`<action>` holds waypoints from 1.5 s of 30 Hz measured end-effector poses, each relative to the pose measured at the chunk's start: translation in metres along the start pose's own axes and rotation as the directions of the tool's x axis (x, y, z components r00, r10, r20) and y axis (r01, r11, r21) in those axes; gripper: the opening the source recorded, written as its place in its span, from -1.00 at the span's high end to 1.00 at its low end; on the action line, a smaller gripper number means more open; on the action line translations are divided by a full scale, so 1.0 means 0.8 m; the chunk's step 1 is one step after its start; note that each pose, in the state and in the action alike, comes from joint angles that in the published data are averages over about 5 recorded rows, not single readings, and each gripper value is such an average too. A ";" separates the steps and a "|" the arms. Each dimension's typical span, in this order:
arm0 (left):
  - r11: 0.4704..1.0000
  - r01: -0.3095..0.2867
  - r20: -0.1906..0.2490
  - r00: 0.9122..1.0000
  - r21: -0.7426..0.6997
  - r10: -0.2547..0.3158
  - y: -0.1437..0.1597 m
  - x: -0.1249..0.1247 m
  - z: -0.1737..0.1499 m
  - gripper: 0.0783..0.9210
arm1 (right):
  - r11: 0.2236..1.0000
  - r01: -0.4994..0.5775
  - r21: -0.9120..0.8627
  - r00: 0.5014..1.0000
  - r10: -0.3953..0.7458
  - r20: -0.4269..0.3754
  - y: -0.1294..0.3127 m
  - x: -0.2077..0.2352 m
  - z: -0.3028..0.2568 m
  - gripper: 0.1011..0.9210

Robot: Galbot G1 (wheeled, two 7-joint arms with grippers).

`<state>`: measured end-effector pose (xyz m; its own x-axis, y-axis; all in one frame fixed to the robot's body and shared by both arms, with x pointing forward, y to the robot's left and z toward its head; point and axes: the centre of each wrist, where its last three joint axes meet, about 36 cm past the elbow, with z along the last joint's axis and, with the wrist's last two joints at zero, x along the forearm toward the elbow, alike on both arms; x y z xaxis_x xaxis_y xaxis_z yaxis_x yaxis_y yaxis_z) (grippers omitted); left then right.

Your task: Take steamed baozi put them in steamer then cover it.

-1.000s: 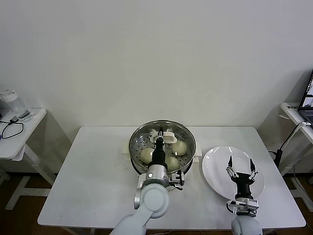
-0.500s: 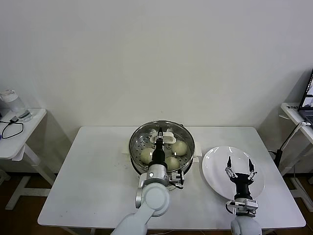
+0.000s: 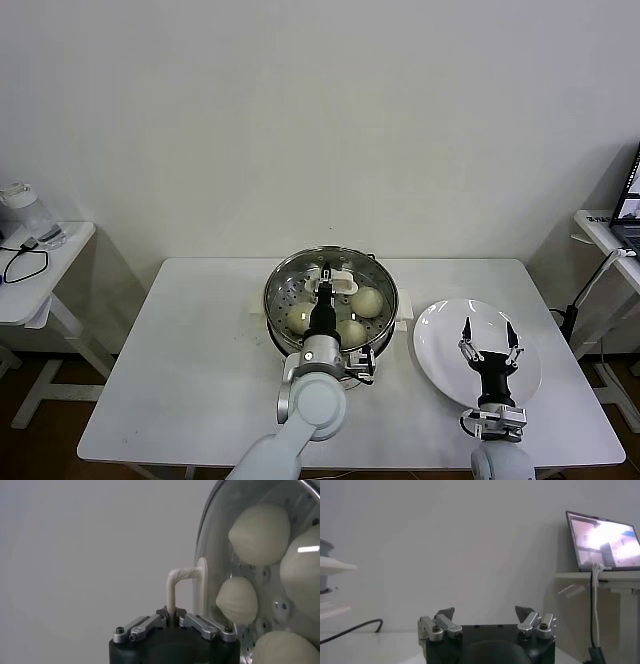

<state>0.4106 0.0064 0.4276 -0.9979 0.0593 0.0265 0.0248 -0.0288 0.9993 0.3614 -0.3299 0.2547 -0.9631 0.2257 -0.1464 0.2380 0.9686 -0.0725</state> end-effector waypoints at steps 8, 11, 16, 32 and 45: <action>1.000 -0.003 -0.002 1.000 0.004 0.003 0.001 0.002 -0.001 0.42 | 1.000 0.006 -0.001 1.000 -0.006 0.002 0.003 0.000 -0.001 -0.76; 1.000 -0.001 0.000 1.000 0.004 0.001 0.002 0.004 0.000 0.22 | 1.000 0.007 0.000 1.000 -0.007 0.001 0.003 0.001 0.000 -0.76; 1.000 0.002 0.011 1.000 0.013 -0.003 0.005 0.012 0.002 -0.11 | 1.000 0.009 0.000 1.000 -0.009 0.003 0.003 -0.001 -0.001 -0.76; 0.996 -0.015 0.064 0.998 0.092 0.009 0.032 0.062 0.026 -0.77 | 1.000 0.016 0.002 1.000 -0.016 0.013 0.004 -0.002 -0.007 -0.76; 0.914 0.042 0.104 0.990 0.404 -0.092 0.075 0.096 0.116 -0.77 | 0.999 0.036 -0.033 0.999 -0.037 -0.036 0.016 0.000 -0.025 -0.76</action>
<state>0.3411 0.1014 0.4923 -0.9842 0.1656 -0.0626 0.0050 0.3795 0.9252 0.3615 -0.3156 0.2739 -0.9753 0.1929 -0.1076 0.1986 0.9791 -0.0449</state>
